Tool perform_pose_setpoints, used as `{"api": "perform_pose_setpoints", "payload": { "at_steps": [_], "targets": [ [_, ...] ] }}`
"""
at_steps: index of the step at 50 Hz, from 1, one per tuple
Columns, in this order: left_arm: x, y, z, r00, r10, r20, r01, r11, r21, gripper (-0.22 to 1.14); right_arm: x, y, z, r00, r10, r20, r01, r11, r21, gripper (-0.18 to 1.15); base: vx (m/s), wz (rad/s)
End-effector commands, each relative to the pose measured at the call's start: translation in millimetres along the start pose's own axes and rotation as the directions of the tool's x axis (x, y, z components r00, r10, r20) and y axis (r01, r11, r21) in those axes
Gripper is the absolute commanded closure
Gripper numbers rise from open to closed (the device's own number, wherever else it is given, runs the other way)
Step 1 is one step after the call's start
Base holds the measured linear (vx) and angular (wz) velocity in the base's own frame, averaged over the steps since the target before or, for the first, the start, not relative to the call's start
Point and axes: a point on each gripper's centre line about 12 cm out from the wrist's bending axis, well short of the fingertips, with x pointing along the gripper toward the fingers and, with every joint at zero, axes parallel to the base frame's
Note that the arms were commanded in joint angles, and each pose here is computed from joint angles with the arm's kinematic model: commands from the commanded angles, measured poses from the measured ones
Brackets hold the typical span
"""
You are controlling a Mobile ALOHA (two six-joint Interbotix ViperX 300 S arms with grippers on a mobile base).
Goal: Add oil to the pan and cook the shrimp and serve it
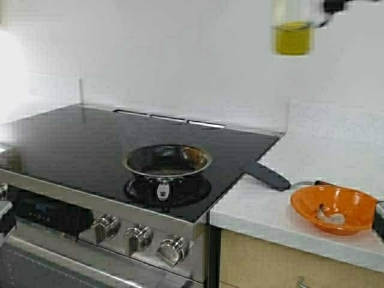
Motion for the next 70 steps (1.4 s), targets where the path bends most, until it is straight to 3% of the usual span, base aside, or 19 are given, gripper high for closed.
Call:
{"api": "perform_pose_setpoints", "payload": {
  "at_steps": [1, 13, 25, 36, 53, 63, 70],
  "targets": [
    [1.1, 0.1, 3.7, 1.000, 0.001, 0.011, -0.001, 1.000, 0.002, 0.89, 1.6, -47.2, 32.9, 0.995, -0.069, 0.066, 0.068, 0.998, 0.017, 0.91, 0.00, 0.00],
    [0.8, 0.0, 4.2, 1.000, 0.000, 0.014, 0.000, 1.000, 0.006, 0.89, 30.9, -129.7, 33.9, 0.977, -0.212, 0.021, 0.207, 0.968, 0.145, 0.91, 0.00, 0.00],
    [0.3, 0.2, 1.3, 1.000, 0.001, 0.008, -0.001, 1.000, 0.011, 0.89, 70.7, -182.2, 24.0, 0.951, -0.310, 0.001, 0.308, 0.945, 0.107, 0.91, 0.00, 0.00],
    [-0.1, 0.3, 0.7, 1.000, 0.001, 0.009, -0.001, 1.000, 0.018, 0.89, 118.4, -225.0, -7.3, 0.925, -0.375, -0.057, 0.379, 0.919, 0.109, 0.91, 0.00, 0.00],
    [-1.2, 0.5, -2.9, 1.000, 0.000, 0.017, -0.001, 1.000, 0.028, 0.89, 174.6, -270.9, -74.8, 0.887, -0.445, -0.125, 0.459, 0.880, 0.124, 0.91, 0.00, 0.00],
    [-1.4, 0.5, -4.0, 1.000, 0.000, 0.015, -0.001, 0.999, 0.035, 0.89, 192.2, -283.5, -102.5, 0.865, -0.498, -0.057, 0.501, 0.859, 0.105, 0.91, 0.00, 0.00],
    [-1.2, 0.5, -4.3, 1.000, 0.001, 0.014, -0.001, 0.999, 0.037, 0.89, 201.0, -286.3, -116.8, 0.879, -0.475, -0.035, 0.475, 0.868, 0.144, 0.91, 0.00, 0.00]
  ]
}}
